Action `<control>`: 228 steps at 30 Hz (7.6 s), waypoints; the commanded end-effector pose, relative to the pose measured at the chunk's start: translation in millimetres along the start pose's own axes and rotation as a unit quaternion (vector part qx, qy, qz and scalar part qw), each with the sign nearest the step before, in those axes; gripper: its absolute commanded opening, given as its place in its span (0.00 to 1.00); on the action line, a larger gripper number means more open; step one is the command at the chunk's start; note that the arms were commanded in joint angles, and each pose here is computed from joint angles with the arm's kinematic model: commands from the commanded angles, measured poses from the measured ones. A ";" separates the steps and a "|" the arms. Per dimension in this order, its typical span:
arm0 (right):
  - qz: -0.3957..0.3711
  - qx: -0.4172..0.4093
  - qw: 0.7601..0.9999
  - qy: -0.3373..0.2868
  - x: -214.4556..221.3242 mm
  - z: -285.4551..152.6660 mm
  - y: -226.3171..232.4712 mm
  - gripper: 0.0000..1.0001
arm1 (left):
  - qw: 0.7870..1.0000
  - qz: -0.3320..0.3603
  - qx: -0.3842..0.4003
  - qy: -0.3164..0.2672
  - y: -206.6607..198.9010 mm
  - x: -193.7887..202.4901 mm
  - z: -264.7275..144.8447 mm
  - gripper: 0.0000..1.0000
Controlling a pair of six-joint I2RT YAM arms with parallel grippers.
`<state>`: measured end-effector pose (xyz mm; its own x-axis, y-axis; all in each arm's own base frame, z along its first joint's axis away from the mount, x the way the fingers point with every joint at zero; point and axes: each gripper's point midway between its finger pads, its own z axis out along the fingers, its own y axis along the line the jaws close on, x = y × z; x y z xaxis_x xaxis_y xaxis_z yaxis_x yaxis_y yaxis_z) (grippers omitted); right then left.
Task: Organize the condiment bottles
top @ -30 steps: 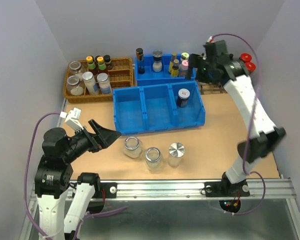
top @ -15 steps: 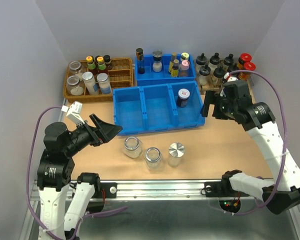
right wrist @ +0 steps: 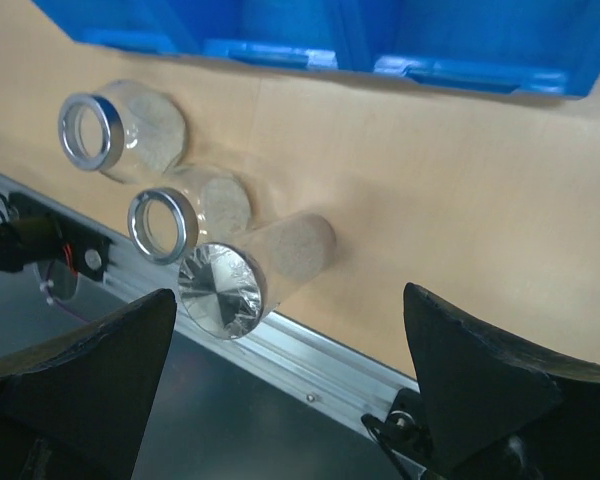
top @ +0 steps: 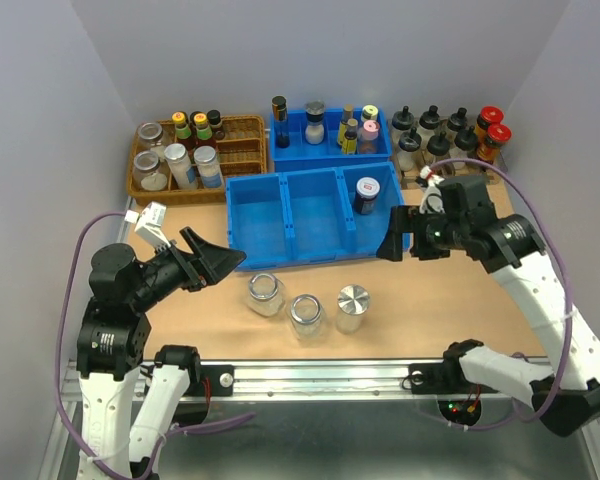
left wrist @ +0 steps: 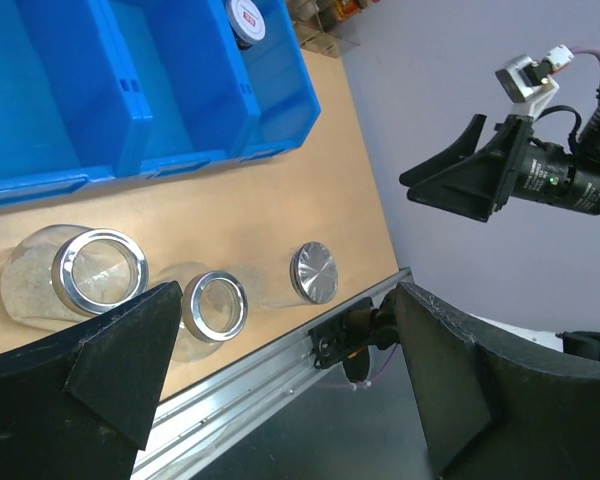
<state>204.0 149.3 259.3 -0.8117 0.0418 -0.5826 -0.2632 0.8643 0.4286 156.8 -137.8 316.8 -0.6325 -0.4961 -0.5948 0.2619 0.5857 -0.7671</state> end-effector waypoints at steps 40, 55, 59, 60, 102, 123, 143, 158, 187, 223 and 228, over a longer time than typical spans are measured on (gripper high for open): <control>-0.167 0.103 0.949 0.248 109.8 84.2 47.8 1.00 | 0.999 0.048 0.012 -0.002 -5.9 3.0 -8.9 0.99; -0.141 0.141 0.947 0.252 121.6 87.8 30.4 0.29 | 0.999 0.046 0.009 0.001 -2.9 6.6 -9.5 0.99; -0.133 0.156 0.955 0.215 99.8 75.0 35.1 0.00 | 0.999 0.047 0.010 0.001 -4.0 6.7 -10.6 0.99; -0.134 0.159 0.958 0.197 90.0 71.3 37.7 0.00 | 0.999 0.048 0.010 0.001 -4.7 6.4 -11.1 0.99; -0.079 0.119 0.989 -0.046 -164.8 196.5 87.2 0.00 | 0.999 0.046 0.015 -0.018 -13.2 2.5 -18.7 0.99; -0.054 0.131 0.990 -0.021 -163.5 234.6 63.0 0.00 | 0.998 0.051 0.015 -0.017 -15.0 6.2 -24.4 0.99; -0.067 0.142 0.988 0.002 -158.8 242.3 50.5 0.53 | 0.999 0.046 0.015 -0.016 -15.8 8.8 -27.3 0.99; -0.069 0.154 0.986 -0.003 -163.9 238.1 43.7 0.79 | 0.999 0.044 0.017 -0.018 -17.1 8.0 -27.2 0.99; -0.037 0.156 0.980 -0.115 -157.4 63.0 46.1 1.00 | 0.980 0.023 -0.192 0.039 78.1 16.3 -10.0 0.99; 0.032 0.216 0.975 -0.032 14.4 -44.9 -36.2 1.00 | 0.884 0.226 -0.312 0.264 148.7 99.3 122.1 0.99; 0.030 0.225 0.973 -0.030 16.3 -44.0 -40.3 1.00 | 0.875 0.231 -0.308 0.293 148.5 114.9 118.2 0.99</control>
<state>179.1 100.1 264.5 -0.7942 0.1132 -0.5970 0.0303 0.9886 0.1472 213.2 -182.2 105.9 -0.8795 0.1674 -0.4455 0.2361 0.9662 -0.1032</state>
